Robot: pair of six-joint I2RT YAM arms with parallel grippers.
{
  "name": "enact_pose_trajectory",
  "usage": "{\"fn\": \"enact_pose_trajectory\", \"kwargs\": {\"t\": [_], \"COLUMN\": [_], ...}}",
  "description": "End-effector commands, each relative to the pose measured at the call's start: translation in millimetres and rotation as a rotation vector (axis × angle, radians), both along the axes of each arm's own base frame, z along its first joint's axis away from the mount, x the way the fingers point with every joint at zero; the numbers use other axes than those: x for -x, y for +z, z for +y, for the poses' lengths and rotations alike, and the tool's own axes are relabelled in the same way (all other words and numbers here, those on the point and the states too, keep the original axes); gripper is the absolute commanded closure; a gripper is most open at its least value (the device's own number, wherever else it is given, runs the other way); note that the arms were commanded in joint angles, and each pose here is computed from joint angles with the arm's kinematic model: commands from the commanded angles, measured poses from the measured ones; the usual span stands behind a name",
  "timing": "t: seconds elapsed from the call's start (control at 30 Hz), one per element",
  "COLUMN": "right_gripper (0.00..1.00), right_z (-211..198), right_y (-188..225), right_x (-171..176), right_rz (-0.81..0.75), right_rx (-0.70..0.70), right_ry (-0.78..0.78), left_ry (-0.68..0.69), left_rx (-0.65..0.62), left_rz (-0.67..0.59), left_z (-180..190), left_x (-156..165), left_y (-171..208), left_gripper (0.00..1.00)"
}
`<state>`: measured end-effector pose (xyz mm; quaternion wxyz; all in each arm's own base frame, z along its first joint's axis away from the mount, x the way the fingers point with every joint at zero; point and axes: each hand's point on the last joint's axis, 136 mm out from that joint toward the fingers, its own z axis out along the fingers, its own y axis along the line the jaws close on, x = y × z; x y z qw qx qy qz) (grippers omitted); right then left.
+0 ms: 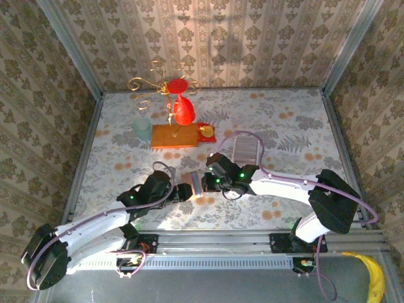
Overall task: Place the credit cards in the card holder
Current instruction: Open the card holder at the bottom-center of the table.
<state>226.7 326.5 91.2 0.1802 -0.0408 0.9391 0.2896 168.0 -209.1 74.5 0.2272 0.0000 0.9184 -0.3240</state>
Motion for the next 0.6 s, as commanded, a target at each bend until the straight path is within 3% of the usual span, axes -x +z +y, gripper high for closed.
{"fn": "enact_pose_trajectory", "kwargs": {"t": [0.0, 0.2, 0.57], "right_gripper": [1.00, 1.00, 1.00], "right_z": [10, 13, 9], "right_y": [10, 14, 5], "right_x": [3, 4, 2], "right_rz": [-0.002, -0.005, -0.004], "right_rx": [-0.042, -0.035, 0.022], "right_ry": [0.020, 0.041, 0.046], "left_ry": [0.066, 0.088, 0.084], "left_rx": [-0.064, -0.057, -0.103], "left_rz": [-0.045, -0.066, -0.078], "left_z": [17, 20, 24], "left_x": [-8, -14, -45], "left_y": [7, 15, 19], "left_gripper": [0.21, 0.15, 0.20]}}
